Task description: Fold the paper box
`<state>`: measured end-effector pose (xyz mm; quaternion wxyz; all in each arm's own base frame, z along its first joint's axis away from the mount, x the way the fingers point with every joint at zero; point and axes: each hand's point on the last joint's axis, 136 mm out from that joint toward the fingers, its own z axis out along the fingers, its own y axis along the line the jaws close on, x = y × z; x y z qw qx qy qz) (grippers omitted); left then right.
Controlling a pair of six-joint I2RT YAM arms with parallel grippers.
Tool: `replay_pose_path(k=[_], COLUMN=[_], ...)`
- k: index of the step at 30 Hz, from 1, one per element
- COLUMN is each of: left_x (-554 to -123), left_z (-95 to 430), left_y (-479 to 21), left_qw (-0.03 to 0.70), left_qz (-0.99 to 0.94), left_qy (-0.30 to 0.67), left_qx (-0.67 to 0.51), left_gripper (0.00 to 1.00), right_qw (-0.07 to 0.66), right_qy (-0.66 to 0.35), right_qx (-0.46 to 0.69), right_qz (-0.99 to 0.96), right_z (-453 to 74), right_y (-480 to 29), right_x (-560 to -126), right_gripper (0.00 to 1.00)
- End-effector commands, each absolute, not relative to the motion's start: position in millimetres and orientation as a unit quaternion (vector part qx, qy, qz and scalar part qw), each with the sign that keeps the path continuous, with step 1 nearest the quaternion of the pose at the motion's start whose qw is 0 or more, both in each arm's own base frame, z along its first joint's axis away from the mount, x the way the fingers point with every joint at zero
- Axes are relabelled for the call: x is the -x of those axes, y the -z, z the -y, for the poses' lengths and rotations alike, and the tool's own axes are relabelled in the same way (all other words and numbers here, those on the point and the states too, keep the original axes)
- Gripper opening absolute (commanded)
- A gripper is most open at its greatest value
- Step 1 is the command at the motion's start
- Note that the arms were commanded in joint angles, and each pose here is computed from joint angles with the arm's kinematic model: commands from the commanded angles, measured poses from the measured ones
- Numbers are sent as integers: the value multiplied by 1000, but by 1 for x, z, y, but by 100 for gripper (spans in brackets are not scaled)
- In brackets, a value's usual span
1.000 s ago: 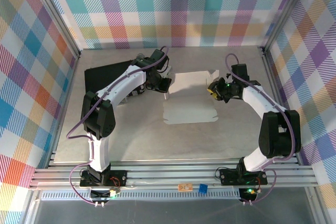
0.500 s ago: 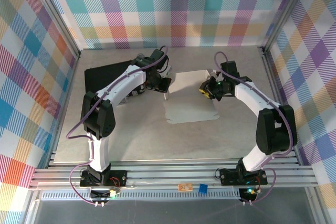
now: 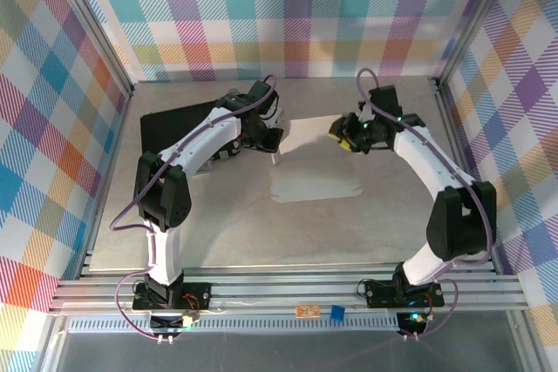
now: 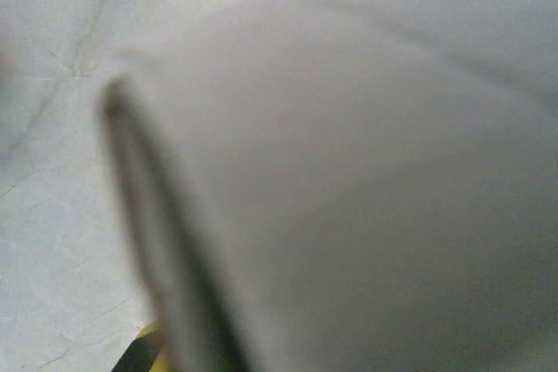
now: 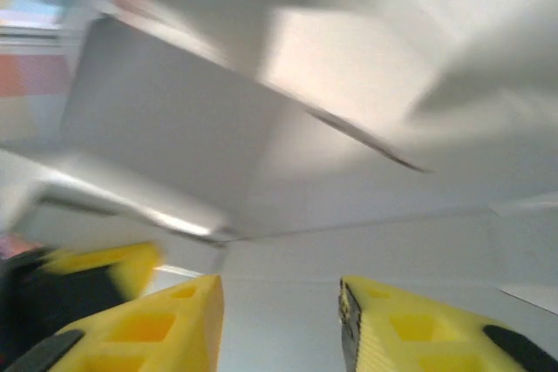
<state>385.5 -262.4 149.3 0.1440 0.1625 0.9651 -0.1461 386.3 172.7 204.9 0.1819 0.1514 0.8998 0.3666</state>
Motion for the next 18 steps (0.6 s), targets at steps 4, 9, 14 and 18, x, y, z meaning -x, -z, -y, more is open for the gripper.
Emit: replay_pose_path(k=[4,9,14,18], left_x=[-382,-379,-375,-372], left_z=[260,256,254,255], left_y=[-172,-172,-169,-168], left_qw=[149,133,116,111], left_qz=[-960,-961,-963,-962], left_qy=[171,175,183,187], left_qx=[-165,-165,-163,-164], left_gripper=[0,0,0,0], right_qw=[326,383,381,365], right_qy=[-353,-276,-248,-259], right_qx=[-69,7,92,120], right_qz=[-874,-881,-886,-886], right_z=[-120,-104,-107,-114], right_y=[-302,-267,-220,-205], right_x=[-380,-387,-383,-384], right_gripper=[39,37,41,45])
